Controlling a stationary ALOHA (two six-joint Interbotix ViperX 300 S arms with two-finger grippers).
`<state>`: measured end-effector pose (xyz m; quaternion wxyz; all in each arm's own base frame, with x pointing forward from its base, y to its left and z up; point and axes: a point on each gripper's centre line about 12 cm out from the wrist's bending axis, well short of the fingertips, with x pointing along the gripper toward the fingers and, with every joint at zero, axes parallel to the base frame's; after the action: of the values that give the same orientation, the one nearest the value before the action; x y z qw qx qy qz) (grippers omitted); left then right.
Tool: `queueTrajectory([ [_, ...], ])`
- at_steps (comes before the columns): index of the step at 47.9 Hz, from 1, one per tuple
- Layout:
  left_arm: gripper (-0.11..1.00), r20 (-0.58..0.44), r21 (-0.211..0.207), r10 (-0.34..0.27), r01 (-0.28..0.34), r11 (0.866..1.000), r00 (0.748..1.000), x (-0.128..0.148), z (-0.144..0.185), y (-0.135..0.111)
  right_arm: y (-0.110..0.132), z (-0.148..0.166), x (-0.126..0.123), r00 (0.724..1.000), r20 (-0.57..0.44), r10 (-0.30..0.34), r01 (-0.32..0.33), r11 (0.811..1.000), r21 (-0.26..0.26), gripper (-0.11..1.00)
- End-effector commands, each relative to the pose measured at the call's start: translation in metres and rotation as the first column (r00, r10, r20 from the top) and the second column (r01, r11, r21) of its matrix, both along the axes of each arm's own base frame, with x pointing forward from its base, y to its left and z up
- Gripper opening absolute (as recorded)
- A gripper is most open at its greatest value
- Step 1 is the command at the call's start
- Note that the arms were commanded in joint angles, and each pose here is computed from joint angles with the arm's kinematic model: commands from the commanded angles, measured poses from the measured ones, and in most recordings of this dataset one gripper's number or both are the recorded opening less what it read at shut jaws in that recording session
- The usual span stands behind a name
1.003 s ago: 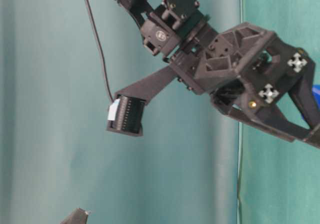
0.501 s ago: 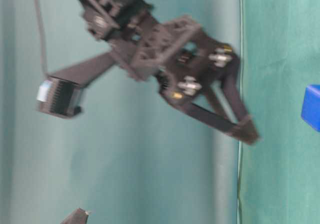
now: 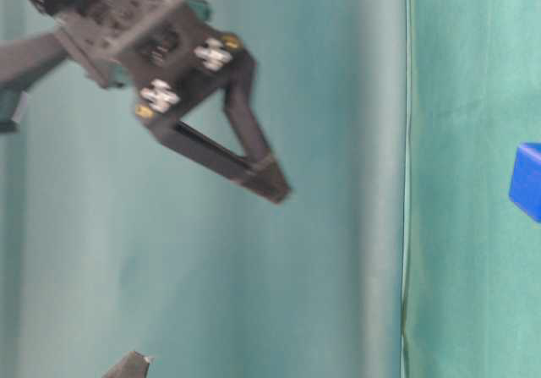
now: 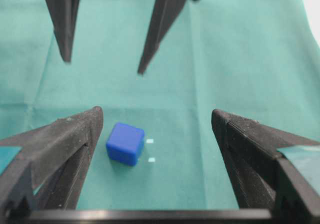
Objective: Handover the blue block to the right arm after grasping it with the left arm, then place it in the designated position.
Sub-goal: 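Open the right gripper to release the cube and lift away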
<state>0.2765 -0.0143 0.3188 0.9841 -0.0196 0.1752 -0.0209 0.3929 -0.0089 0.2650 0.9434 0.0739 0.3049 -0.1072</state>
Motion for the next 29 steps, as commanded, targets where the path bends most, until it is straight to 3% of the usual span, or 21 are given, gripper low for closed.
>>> queueTrajectory([
  [1,1.0,0.021,-0.001,-0.005,0.005,1.0,1.0,0.0,0.007,-0.001,0.001,0.026,-0.004,0.998,0.062,0.001,-0.001,1.0,-0.003,0.89],
  [17,1.0,0.02,-0.004,-0.002,0.002,1.0,1.0,0.0,0.006,-0.001,0.001,0.032,-0.01,0.997,0.08,0.007,-0.006,1.0,-0.009,0.89],
  [29,1.0,0.02,-0.001,-0.003,0.003,1.0,1.0,0.0,0.006,-0.001,0.005,0.047,-0.029,0.985,0.167,0.049,-0.047,0.999,-0.013,0.89],
])
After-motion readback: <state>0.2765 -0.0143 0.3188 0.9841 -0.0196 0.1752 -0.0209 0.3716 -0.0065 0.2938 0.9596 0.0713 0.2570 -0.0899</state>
